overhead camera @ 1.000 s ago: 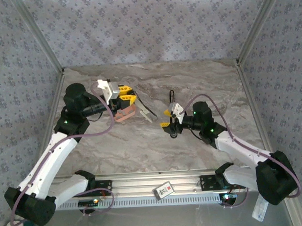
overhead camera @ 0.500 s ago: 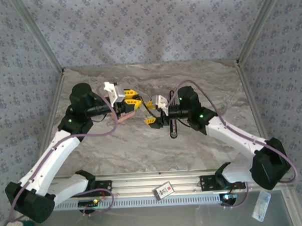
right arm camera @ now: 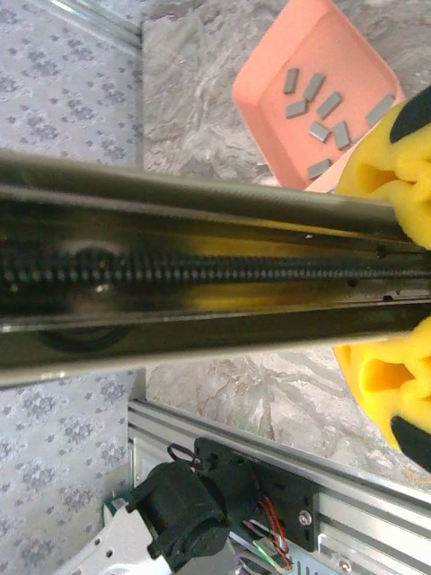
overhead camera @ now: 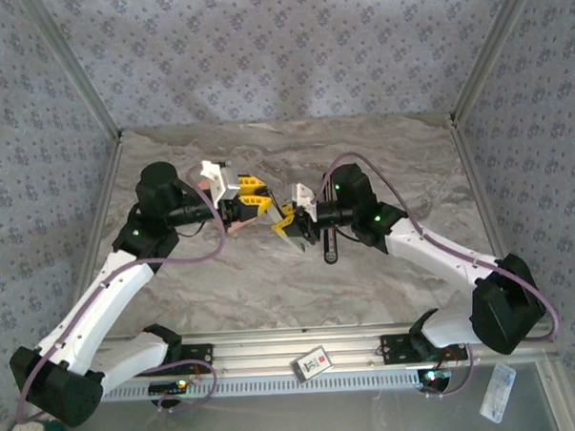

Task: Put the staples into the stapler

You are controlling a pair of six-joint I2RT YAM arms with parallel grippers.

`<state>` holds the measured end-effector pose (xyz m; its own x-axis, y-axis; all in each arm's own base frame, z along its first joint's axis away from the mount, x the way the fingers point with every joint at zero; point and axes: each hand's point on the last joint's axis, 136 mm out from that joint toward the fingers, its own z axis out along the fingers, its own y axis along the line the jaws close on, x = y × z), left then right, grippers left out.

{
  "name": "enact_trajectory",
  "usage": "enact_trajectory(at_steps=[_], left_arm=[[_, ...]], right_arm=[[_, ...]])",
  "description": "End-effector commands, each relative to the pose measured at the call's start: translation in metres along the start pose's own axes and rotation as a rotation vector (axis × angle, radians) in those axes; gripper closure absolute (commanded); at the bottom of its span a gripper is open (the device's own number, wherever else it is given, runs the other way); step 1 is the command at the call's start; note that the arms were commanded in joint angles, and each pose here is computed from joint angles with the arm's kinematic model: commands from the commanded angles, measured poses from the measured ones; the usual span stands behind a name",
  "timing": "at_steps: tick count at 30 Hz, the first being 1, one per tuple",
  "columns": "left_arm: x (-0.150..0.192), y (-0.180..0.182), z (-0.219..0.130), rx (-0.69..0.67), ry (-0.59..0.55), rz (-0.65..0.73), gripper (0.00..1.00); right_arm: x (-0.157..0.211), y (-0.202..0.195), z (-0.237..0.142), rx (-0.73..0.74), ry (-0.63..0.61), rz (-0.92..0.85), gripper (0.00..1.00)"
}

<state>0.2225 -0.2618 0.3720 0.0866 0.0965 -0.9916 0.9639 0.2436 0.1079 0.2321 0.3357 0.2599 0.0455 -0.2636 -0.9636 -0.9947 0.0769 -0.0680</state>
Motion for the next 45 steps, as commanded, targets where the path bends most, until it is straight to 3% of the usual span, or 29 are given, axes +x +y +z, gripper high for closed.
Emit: enact_trajectory(at_steps=[1, 3, 6, 15, 21, 33, 45], left_arm=[[-0.008, 0.015, -0.005, -0.116, -0.035, 0.033, 0.44], [0.003, 0.027, -0.007, -0.189, -0.007, -0.006, 0.26], [0.025, 0.045, -0.010, -0.305, 0.045, -0.082, 0.16], [0.115, 0.082, -0.018, -0.559, 0.228, -0.323, 0.14], [0.169, 0.100, -0.019, -0.674, 0.384, -0.464, 0.15], [0.203, 0.102, -0.016, -0.689, 0.512, -0.544, 0.15], [0.229, 0.111, -0.013, -0.722, 0.613, -0.585, 0.15]], right_arm=[[0.005, -0.010, -0.014, 0.110, 0.048, 0.116, 1.00], [0.018, -0.023, -0.024, 0.220, 0.107, 0.202, 1.00], [0.045, -0.041, -0.047, 0.407, 0.233, 0.342, 1.00], [0.119, -0.063, -0.136, 0.810, 0.551, 0.814, 1.00], [0.167, -0.084, -0.176, 0.987, 0.706, 1.007, 1.00], [0.231, -0.151, -0.179, 1.066, 0.840, 1.159, 1.00], [0.275, -0.174, -0.162, 1.053, 0.944, 1.237, 1.00]])
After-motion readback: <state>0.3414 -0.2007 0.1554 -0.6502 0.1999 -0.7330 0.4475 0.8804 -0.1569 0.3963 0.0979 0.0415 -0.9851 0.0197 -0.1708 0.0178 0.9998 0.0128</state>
